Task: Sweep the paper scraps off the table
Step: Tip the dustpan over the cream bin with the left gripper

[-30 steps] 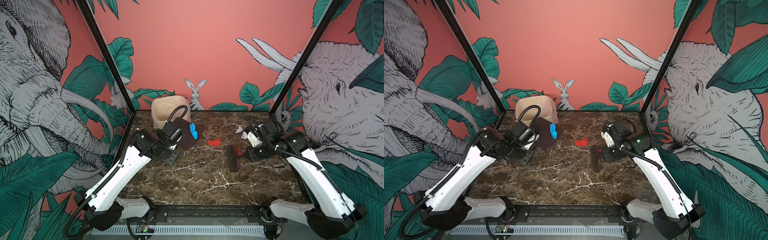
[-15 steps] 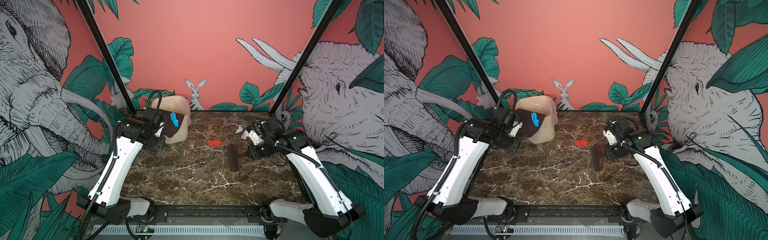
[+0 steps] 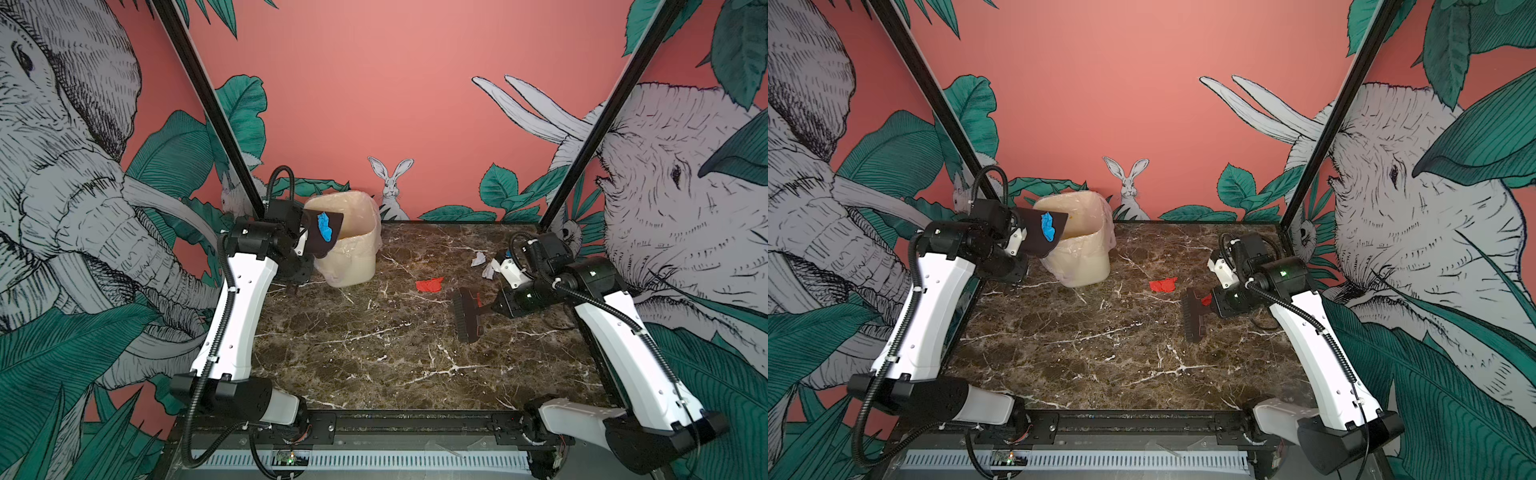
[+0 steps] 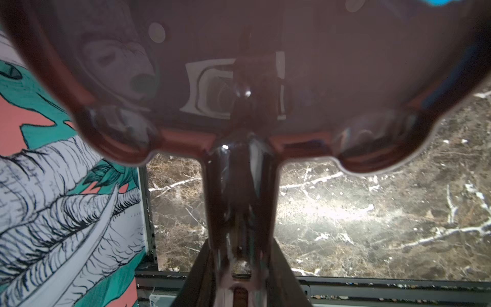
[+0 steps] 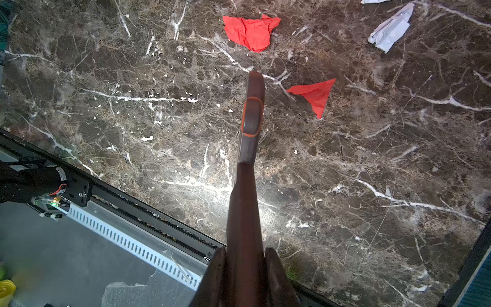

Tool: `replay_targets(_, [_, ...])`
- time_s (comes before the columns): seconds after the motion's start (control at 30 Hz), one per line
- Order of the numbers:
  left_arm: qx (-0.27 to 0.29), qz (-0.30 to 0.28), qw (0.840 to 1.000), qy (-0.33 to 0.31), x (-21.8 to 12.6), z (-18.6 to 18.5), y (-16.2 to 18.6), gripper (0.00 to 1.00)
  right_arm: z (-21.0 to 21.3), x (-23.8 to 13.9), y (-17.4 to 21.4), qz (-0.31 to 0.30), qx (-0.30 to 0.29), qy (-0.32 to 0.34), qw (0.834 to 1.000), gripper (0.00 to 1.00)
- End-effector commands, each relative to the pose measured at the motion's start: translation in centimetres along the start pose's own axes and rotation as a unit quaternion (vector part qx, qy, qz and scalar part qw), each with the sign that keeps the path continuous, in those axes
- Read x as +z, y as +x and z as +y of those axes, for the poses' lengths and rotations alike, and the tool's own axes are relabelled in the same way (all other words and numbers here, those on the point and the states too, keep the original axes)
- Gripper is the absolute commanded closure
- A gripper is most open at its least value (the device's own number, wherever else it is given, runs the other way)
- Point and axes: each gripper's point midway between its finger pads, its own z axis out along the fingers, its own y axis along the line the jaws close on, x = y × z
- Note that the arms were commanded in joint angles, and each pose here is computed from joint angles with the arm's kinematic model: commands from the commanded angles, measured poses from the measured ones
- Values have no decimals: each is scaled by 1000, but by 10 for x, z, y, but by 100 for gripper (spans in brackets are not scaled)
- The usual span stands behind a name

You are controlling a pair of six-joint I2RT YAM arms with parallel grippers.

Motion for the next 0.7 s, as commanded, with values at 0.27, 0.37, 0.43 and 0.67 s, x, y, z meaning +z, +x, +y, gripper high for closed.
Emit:
replay_targets(0.27, [20, -12, 998, -65, -4, 41, -40, 100, 6, -3, 7, 3, -6, -22, 1000, 100])
replay_targets(0.37, [31, -6, 996, -88, -1, 49, -48, 100, 7, -4, 9, 6, -7, -24, 1000, 100])
replay_targets(0.43, [40, -6, 994, -105, -1, 54, -52, 100, 7, -5, 9, 8, -7, -26, 1000, 100])
replay_targets(0.67, [102, 13, 981, -163, 1, 54, -59, 100, 9, -7, 9, 15, -9, -28, 999, 100])
